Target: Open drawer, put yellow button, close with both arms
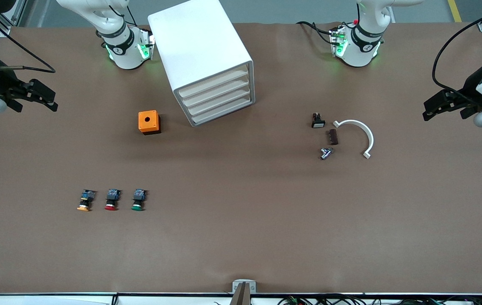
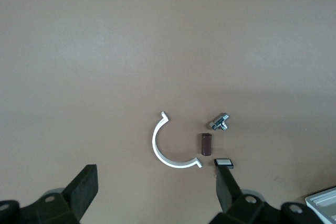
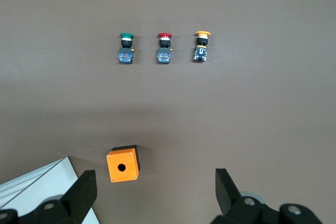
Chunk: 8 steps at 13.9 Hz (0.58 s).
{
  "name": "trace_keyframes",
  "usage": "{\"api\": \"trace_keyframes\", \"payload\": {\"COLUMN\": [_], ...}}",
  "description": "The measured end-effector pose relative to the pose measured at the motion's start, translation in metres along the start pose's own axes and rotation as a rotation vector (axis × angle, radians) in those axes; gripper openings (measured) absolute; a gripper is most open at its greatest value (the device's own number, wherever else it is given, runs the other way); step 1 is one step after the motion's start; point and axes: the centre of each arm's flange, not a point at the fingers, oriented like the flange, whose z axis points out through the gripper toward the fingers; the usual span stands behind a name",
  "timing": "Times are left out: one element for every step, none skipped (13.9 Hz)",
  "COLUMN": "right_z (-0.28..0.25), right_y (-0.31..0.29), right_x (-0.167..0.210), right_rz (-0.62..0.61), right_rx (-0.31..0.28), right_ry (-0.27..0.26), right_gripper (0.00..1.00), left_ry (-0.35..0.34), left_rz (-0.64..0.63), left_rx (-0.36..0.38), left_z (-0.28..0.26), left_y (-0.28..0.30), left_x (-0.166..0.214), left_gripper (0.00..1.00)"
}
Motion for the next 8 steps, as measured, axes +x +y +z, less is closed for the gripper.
{"api": "trace_keyframes", "payload": {"right_z": [0.0000, 0.0000, 0.0000, 0.0000, 0.0000, 0.0000, 0.0000, 0.0000], "right_y": [0.0000, 0.0000, 0.0001, 0.0005, 0.0010, 0.0014, 0.0013, 0.0014], "right_x": [0.0000, 0.0000, 0.0000, 0.0000, 0.0000, 0.0000, 0.0000, 0.0000], "right_rz": [0.000, 0.000, 0.000, 0.001, 0.002, 0.002, 0.002, 0.002], "right_rx": [0.000, 0.000, 0.000, 0.000, 0.000, 0.000, 0.000, 0.000], "right_ry": [0.000, 0.000, 0.000, 0.000, 0.000, 0.000, 0.000, 0.000], "right_gripper": [1.00, 1.00, 1.00, 1.00, 1.00, 1.00, 1.00, 1.00], "left_ry": [-0.001, -0.005, -0.008, -0.009, -0.010, -0.010, -0.013, -0.021], "left_rz": [0.000, 0.000, 0.000, -0.001, -0.003, -0.006, -0.012, -0.022], "left_rx": [0.000, 0.001, 0.001, 0.001, 0.001, -0.002, -0.018, -0.048], "left_z": [0.0001, 0.0005, 0.0007, 0.0008, 0.0009, 0.0009, 0.0009, 0.0010], "left_y": [0.0000, -0.0001, -0.0002, -0.0006, -0.0017, -0.0033, -0.0045, -0.0063], "left_x": [-0.0001, -0.0006, -0.0008, -0.0009, -0.0009, -0.0007, -0.0007, -0.0010], "left_gripper": [1.00, 1.00, 1.00, 1.00, 1.00, 1.00, 1.00, 1.00]}}
